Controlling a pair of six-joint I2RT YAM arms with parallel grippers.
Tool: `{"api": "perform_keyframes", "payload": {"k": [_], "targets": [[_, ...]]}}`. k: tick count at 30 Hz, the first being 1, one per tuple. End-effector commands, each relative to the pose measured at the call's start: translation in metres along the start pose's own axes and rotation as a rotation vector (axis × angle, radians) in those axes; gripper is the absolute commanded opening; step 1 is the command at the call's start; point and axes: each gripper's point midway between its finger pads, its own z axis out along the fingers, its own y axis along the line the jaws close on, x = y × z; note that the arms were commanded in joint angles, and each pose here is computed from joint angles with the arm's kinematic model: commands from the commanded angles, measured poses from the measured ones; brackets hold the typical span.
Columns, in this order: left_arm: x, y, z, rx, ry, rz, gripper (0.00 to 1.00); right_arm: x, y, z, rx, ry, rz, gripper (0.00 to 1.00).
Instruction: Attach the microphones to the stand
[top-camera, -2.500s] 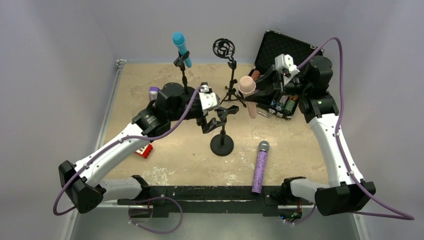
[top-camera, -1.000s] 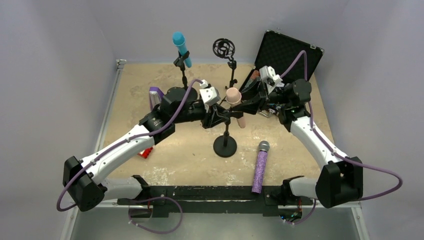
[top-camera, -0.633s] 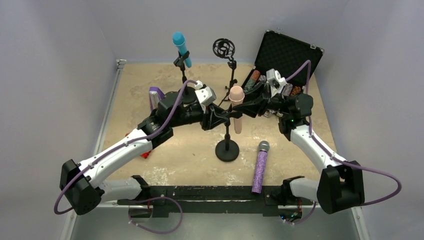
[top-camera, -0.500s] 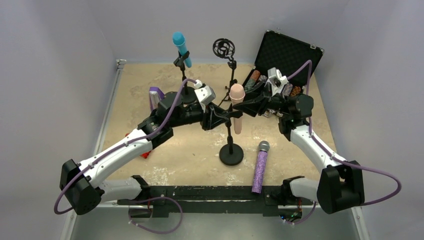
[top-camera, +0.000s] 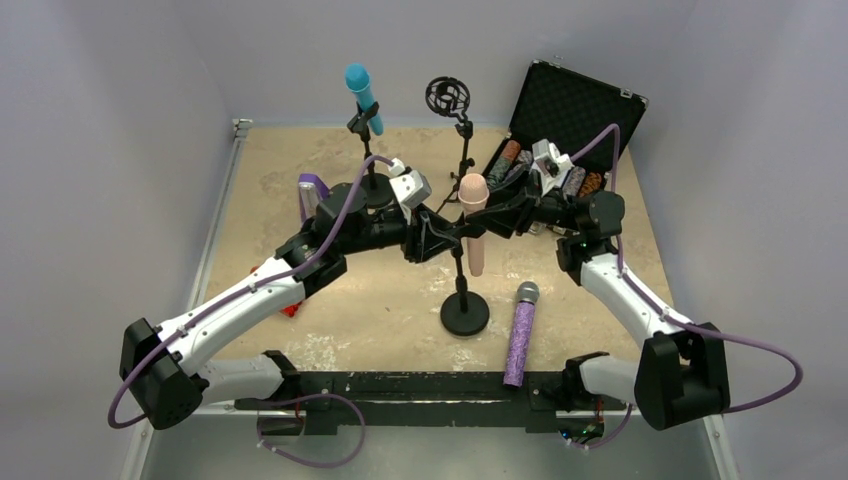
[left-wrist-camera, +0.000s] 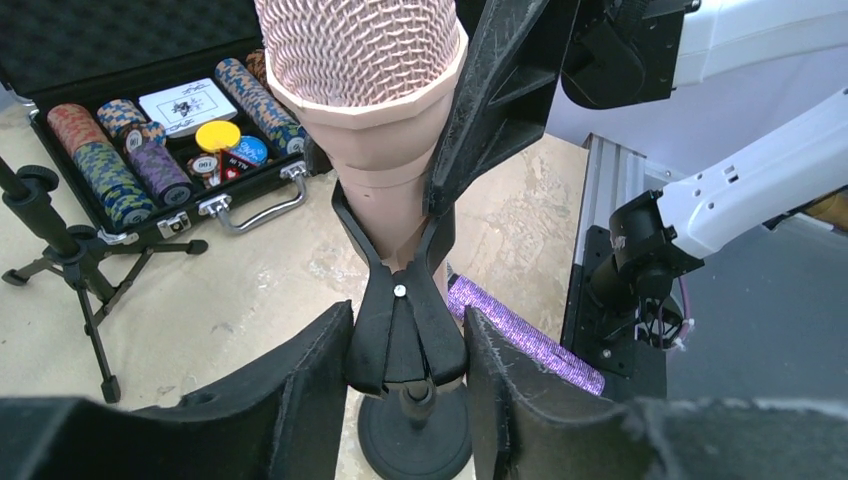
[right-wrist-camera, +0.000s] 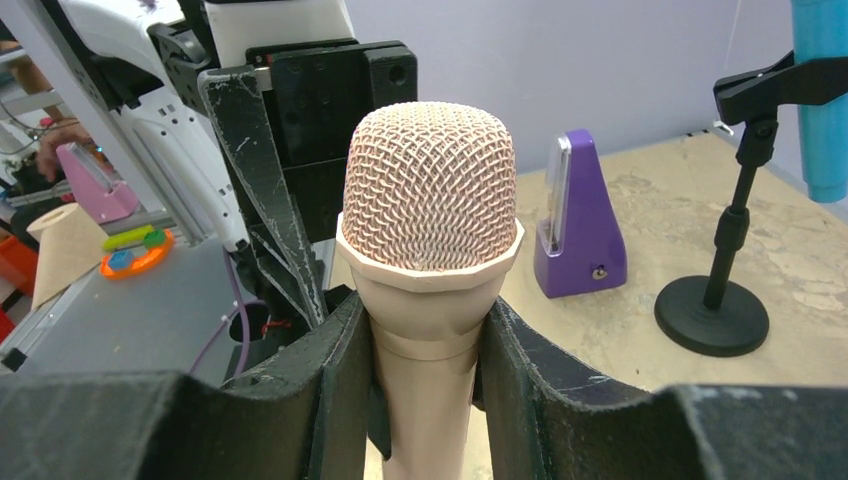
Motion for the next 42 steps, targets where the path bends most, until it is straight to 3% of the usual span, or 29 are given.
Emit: {"api": "perform_keyframes", "payload": {"k": [1,4,6,10,14,19,30,32,42], "targets": [[-0.027,-0.011,-0.002,0.038,-0.046,0.003,0.52,0.001,0.018,-0.002,-0.063,0.048,-0.053,0.17],[-0.03,-0.013,-0.007,0.039,-0.045,0.01,0.67,-0.001,0.021,-0.003,-0.06,0.068,-0.058,0.31],[-0.032,-0.015,-0.01,0.038,-0.051,0.019,0.75,-0.004,0.024,-0.003,-0.064,0.073,-0.063,0.34],[-0.035,-0.018,-0.017,0.037,-0.053,0.033,0.83,-0.007,0.028,-0.003,-0.075,0.079,-0.058,0.4],[-0.029,-0.02,-0.026,0.027,-0.027,0.043,0.91,-0.013,0.034,-0.004,-0.082,0.088,-0.059,0.55],[-0.017,-0.023,-0.033,0.037,0.002,0.048,0.92,-0.014,0.044,-0.008,-0.118,0.12,-0.074,0.62],[0.009,-0.033,-0.032,0.087,0.04,0.022,0.95,-0.028,0.051,-0.012,-0.128,0.161,-0.107,0.65],[0.017,-0.036,-0.028,0.082,0.049,0.053,0.95,-0.036,0.053,-0.015,-0.137,0.176,-0.122,0.81],[0.054,-0.025,0.0,0.017,-0.034,0.144,0.94,-0.064,0.072,-0.027,-0.175,0.222,-0.234,0.94]]}}
